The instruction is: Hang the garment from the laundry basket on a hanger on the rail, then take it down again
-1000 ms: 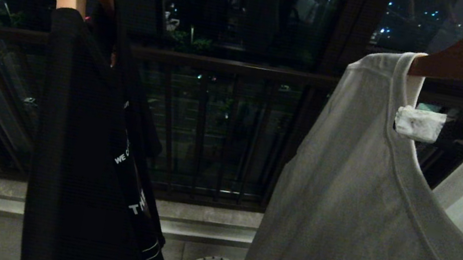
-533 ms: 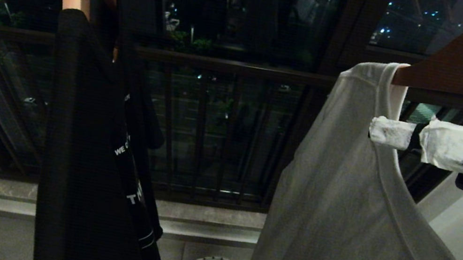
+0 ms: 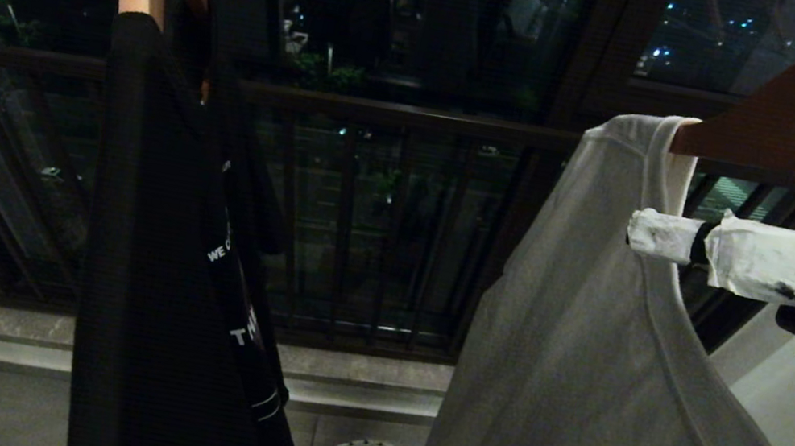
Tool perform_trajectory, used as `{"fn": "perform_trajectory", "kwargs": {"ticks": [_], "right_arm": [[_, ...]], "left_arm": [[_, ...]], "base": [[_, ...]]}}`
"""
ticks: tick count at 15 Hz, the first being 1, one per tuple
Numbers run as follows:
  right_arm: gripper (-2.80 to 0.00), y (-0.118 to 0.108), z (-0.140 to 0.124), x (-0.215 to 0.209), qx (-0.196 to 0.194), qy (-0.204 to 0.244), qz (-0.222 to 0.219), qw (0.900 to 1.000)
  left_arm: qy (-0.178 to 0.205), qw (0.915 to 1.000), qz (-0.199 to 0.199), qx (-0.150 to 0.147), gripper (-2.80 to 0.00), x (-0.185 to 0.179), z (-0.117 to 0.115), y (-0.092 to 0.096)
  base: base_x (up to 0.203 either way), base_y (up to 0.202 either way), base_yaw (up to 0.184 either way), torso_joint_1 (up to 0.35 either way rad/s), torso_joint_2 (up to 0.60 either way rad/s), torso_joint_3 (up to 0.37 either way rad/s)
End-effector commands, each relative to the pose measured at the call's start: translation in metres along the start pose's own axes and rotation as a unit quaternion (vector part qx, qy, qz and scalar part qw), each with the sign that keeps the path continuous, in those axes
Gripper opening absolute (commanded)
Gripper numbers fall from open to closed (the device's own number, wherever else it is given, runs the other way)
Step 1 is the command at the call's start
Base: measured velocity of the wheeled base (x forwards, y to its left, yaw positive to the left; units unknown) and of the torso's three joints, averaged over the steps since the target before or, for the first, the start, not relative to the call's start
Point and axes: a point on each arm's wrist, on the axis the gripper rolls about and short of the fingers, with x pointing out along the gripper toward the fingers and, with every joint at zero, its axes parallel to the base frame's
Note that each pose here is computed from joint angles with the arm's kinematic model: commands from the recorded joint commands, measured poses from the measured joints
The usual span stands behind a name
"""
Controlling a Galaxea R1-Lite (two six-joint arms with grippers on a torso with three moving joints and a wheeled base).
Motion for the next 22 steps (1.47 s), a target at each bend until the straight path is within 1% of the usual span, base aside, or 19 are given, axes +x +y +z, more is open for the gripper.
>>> {"fn": "perform_trajectory", "kwargs": {"ticks": [1, 7, 10, 16, 22], "right_arm": [[-2.8, 0.001, -0.001, -0.002, 0.0, 0.0, 0.001, 1.0], [-2.8, 0.003, -0.002, -0.006, -0.002, -0.003, -0.002, 1.0], [-2.8, 0.004, -0.002, -0.008, -0.003, -0.004, -0.001, 1.0], [-2.8, 0.016, 0.002, -0.019, -0.019, -0.02, 0.006, 1.0], [-2.8, 0.019, -0.001, -0.023, -0.02, -0.021, 0.006, 1.0]], "left_arm": [[0.001, 1.0, 0.0, 0.0, -2.8, 0.0, -0.001, 0.0], [0.001, 1.0, 0.0, 0.0, -2.8, 0.0, -0.001, 0.0], [0.001, 1.0, 0.0, 0.0, -2.8, 0.0, -0.001, 0.0], [0.001, 1.0, 0.0, 0.0, -2.8, 0.0, -0.001, 0.0], [0.001, 1.0, 0.0, 0.0, -2.8, 0.0, -0.001, 0.0]], "base": [[0.0, 0.0, 0.0, 0.0, 0.0, 0.0], [0.0, 0.0, 0.0, 0.0, 0.0, 0.0], [0.0, 0.0, 0.0, -0.09, 0.21, 0.113], [0.0, 0.0, 0.0, -0.115, 0.26, 0.147], [0.0, 0.0, 0.0, -0.137, 0.31, 0.176]]}}
